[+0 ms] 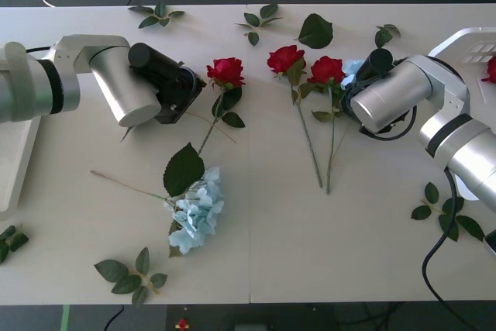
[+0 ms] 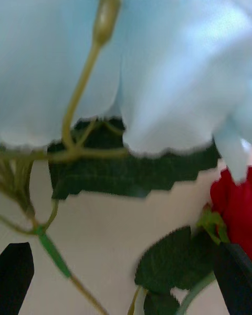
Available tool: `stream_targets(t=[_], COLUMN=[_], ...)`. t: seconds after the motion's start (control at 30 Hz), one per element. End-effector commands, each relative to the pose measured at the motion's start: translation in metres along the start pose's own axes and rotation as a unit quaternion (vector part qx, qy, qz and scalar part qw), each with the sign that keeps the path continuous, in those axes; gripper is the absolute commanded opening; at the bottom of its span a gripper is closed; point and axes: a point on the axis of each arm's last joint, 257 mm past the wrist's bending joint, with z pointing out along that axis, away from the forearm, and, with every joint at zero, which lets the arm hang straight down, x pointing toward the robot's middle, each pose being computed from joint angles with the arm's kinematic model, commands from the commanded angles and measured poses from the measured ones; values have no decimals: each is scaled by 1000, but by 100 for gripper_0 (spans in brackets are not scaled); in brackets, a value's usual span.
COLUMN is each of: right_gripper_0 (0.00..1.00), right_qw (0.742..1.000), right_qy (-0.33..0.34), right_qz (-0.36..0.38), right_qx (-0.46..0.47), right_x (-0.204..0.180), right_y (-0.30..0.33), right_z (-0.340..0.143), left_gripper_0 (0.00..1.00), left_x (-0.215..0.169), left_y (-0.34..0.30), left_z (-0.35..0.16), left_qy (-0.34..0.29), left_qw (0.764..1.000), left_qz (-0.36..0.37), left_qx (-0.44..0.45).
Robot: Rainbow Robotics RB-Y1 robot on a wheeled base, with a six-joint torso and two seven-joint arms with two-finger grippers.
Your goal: Place the red flowers into the right box and the blue flowers into the left box. If a person shows an open palm, hand one flower to the person first, then continue sorting.
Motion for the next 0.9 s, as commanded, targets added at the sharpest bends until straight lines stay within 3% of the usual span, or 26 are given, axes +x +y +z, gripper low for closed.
stream_targets(t=[0.03,0.23,0.3,0.37,0.47,0.9], right_gripper_0=[0,0,0,0,0,0], right_qw=[1000,1000,999,999,999,998], right_qy=[-11,-9,-8,-6,-6,-23], right_qz=[-6,-6,-6,-6,-6,-39], right_qx=[-27,-30,-32,-33,-33,-35], right_x=[-7,-5,-5,-5,-5,-25], right_y=[38,40,41,42,43,44], right_z=[-13,-13,-14,-14,-14,-24], left_gripper_0=[100,100,86,57,0,0], left_x=[-6,1,8,15,20,12], left_y=[-29,-19,-13,-10,-11,-15], left_z=[-6,-4,-4,-5,-5,-5], left_qy=[-10,-8,-3,3,6,-8], left_qw=[1000,999,999,998,998,996], left_qz=[15,40,53,62,68,93], left_qx=[19,5,-2,-5,-4,1])
